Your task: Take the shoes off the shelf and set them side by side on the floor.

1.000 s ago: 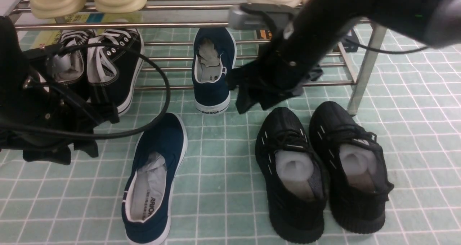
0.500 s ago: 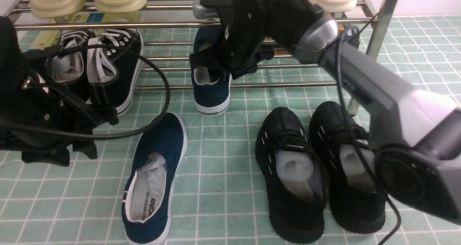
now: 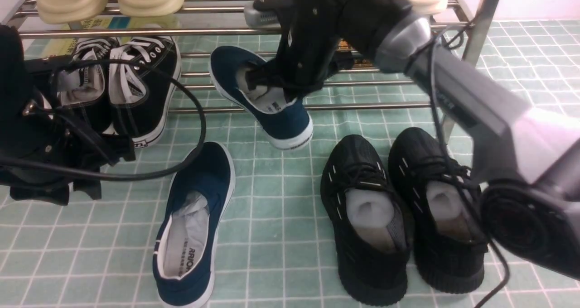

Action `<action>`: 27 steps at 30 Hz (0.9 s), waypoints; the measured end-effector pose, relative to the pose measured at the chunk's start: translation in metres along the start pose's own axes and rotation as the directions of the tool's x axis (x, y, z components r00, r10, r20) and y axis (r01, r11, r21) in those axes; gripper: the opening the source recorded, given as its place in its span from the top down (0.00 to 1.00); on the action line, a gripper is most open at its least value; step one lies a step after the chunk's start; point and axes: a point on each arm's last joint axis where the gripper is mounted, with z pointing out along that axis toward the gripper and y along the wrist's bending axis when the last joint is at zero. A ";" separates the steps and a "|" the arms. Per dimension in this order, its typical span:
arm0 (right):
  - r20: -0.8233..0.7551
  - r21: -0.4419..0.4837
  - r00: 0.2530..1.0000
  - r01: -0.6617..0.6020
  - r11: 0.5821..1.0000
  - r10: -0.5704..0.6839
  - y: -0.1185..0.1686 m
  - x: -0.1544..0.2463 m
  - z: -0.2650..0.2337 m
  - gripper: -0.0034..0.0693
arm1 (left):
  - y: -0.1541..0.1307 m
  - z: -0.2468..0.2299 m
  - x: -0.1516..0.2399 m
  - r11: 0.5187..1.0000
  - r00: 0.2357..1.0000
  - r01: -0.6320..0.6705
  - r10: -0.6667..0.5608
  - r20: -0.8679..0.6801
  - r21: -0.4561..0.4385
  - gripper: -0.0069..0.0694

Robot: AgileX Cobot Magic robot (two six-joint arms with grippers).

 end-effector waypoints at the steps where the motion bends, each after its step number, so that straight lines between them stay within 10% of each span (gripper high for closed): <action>1: 0.009 -0.018 1.000 0.010 1.000 -0.010 0.003 -0.001 -0.008 0.91 | 0.000 0.000 0.000 1.000 1.000 -0.003 0.003 0.002 -0.004 0.52; 8: -0.011 -0.103 0.996 0.086 0.991 -0.087 0.044 0.019 -0.056 0.91 | 0.003 0.000 -0.001 0.999 1.000 -0.018 0.018 0.013 -0.028 0.52; 16: -0.115 0.029 0.985 0.136 0.990 -0.132 0.074 0.074 -0.065 0.91 | 0.010 -0.001 -0.004 0.993 0.999 -0.016 0.021 0.040 -0.114 0.53; 27: -0.188 0.264 0.976 -0.061 0.963 0.113 0.049 0.127 -0.060 0.91 | 0.016 -0.009 -0.004 0.989 0.996 -0.009 0.022 0.082 -0.151 0.88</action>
